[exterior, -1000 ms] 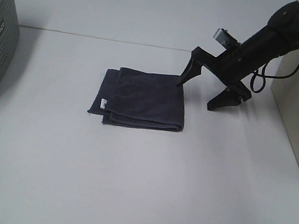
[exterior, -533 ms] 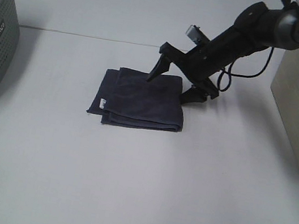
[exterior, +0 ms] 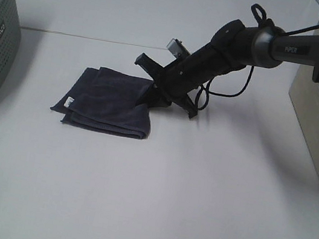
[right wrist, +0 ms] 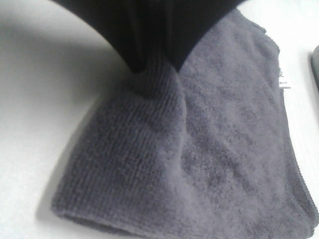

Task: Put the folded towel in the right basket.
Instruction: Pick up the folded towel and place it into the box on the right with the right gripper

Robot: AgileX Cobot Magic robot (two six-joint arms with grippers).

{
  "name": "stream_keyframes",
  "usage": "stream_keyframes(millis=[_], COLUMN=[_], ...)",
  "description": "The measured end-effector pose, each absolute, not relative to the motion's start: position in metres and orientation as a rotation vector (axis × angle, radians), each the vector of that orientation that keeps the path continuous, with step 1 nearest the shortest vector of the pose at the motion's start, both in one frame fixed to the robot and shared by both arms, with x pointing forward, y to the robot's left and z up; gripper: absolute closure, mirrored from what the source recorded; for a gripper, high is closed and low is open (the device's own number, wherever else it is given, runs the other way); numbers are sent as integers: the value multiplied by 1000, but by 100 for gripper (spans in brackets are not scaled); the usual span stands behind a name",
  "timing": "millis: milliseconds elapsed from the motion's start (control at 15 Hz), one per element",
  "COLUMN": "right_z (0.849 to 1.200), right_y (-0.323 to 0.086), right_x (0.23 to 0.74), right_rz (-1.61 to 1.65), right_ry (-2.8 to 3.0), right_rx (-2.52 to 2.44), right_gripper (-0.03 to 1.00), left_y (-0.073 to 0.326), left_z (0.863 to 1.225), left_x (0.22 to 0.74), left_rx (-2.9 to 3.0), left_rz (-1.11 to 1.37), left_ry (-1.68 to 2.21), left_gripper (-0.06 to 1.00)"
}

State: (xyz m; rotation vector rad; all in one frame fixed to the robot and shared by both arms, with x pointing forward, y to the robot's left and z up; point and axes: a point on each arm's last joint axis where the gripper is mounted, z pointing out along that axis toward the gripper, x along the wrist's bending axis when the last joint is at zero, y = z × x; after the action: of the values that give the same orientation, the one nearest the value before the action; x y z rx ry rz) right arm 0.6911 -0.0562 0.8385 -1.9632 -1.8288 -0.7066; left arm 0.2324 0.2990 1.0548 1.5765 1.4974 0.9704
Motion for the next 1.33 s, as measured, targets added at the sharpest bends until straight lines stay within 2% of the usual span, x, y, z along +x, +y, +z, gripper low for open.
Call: stream_keyframes(millis=[200, 333, 467, 533, 600, 800, 867, 1000, 1200, 1333], right_z=[846, 869, 932, 1009, 1048, 1138, 1158, 1184, 1194, 1189], right_y=[-57, -62, -82, -124, -148, -235, -266, -330, -378, -396], right_x=[690, 685, 687, 684, 677, 647, 634, 611, 594, 592], right_rz=[-706, -691, -788, -914, -981, -1150, -1159, -1140, -1089, -1008], right_ry=[-1855, -1966, -2017, -2052, -2078, -2140, -2158, -2154, -2100, -2097], right_rx=[-1944, -1860, -1802, -1802, -1812, -1982, -2075, -2330, -2541, -2626], right_gripper=[91, 91, 91, 91, 91, 91, 91, 91, 91, 91], left_y=[299, 299, 299, 299, 299, 299, 299, 299, 299, 299], left_z=[1055, 1055, 1055, 1055, 1055, 1055, 1055, 1055, 1055, 1055], left_x=[232, 232, 232, 232, 232, 232, 232, 232, 232, 232], left_rx=[1577, 1577, 1577, 1577, 1577, 1577, 1578, 1578, 1578, 1578], left_rz=[970, 970, 970, 971, 971, 971, 972, 972, 972, 972], left_ry=[1497, 1497, 1497, 1498, 1498, 1498, 1497, 1497, 1497, 1497], left_gripper=[-4, -4, -4, -4, -4, -4, -4, -4, -4, -4])
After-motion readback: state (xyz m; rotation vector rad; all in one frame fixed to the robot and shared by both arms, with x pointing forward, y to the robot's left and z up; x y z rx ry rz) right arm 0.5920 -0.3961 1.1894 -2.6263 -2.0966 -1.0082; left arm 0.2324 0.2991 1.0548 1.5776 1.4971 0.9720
